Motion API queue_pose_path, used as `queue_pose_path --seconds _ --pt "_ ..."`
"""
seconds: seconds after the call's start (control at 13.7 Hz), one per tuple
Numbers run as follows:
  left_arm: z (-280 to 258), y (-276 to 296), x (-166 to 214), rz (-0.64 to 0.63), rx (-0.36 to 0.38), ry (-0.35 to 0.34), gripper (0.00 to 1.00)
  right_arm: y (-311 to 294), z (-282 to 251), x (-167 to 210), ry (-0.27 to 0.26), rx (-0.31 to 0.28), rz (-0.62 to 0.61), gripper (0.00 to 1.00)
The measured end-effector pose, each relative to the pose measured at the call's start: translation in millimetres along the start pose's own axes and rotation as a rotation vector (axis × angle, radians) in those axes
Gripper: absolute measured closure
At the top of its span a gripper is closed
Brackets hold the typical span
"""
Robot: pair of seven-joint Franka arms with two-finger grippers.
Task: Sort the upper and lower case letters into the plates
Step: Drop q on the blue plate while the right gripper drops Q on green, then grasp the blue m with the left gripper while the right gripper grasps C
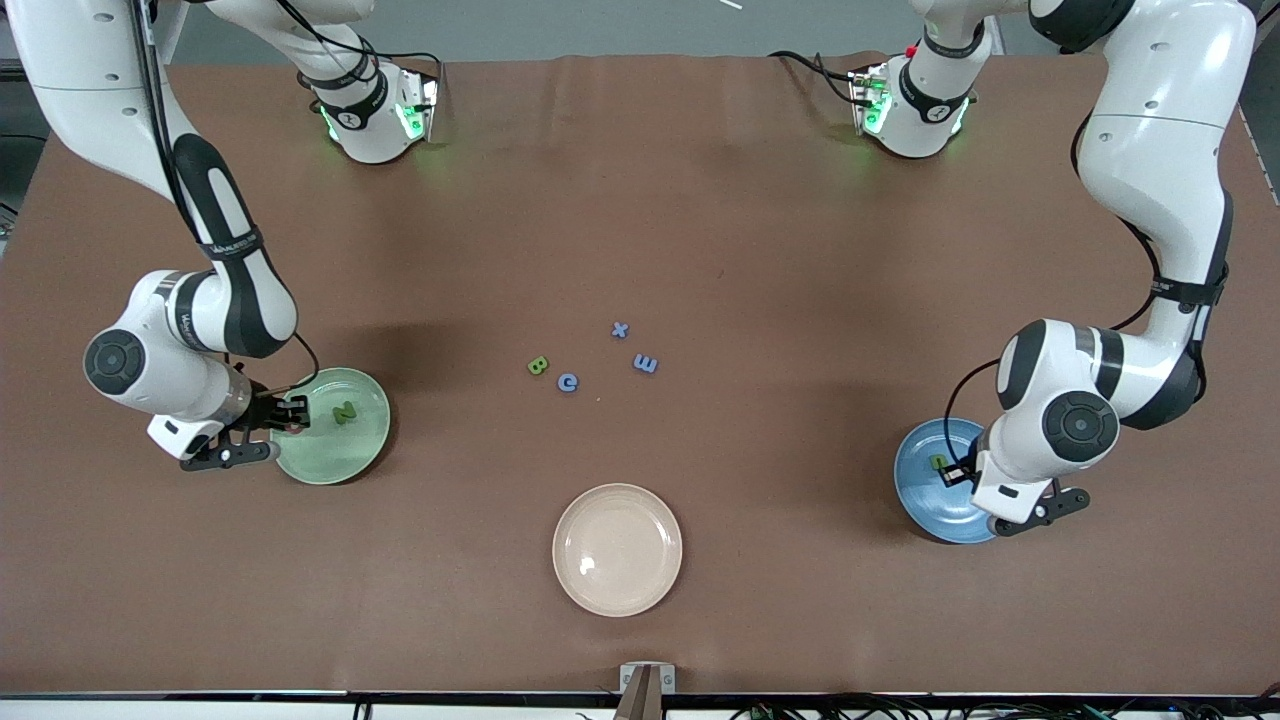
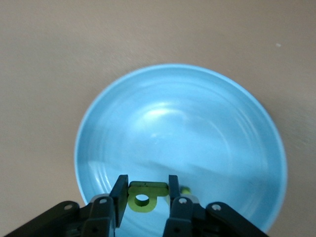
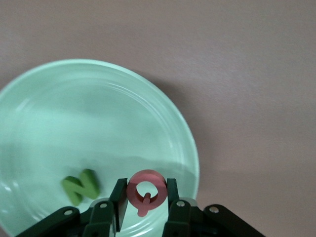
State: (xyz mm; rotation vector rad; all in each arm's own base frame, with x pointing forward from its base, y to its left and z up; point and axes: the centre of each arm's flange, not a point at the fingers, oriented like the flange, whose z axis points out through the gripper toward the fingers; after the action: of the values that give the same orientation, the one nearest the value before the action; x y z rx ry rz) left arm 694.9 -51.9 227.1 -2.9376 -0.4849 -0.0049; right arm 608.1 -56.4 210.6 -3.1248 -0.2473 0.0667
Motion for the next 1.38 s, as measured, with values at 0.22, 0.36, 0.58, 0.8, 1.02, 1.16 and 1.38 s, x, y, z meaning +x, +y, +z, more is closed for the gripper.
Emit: queue_pose_path --seconds 0.22,0.36,0.58,0.8,1.02,1.16,1.38 --pt "7.7 4.0 -1.4 0.011 -0.004 0.002 0.42 -9.6 9.4 -1.7 -0.008 0.006 -0.017 0.64" --pt "3.6 24.1 -11.8 0.036 -0.021 -0.002 0.20 -22.3 13.9 -0.2 -0.015 0.011 -0.037 0.64" --pt "-16.5 86.6 -47.1 0.003 -0.083 -0.016 0.00 -31.3 21.4 0.3 -0.027 0.013 -0.051 0.57" --pt "-35.2 175.8 -114.9 -0.067 -0.111 -0.031 0.00 -30.9 20.9 1.3 -0.025 0.012 -0.051 0.29" --pt "-34.9 255.5 -196.0 -0.113 -0.112 -0.042 0.00 -44.4 3.7 11.7 -0.060 0.024 -0.008 0.00" --pt "-33.4 293.8 -242.3 -0.117 -0.126 -0.042 0.01 -88.5 -21.9 24.6 -0.088 0.022 0.100 0.00" --pt "-40.0 326.2 -286.1 -0.148 -0.144 -0.041 0.07 -201.1 -42.6 29.5 -0.072 0.000 0.266 0.00"
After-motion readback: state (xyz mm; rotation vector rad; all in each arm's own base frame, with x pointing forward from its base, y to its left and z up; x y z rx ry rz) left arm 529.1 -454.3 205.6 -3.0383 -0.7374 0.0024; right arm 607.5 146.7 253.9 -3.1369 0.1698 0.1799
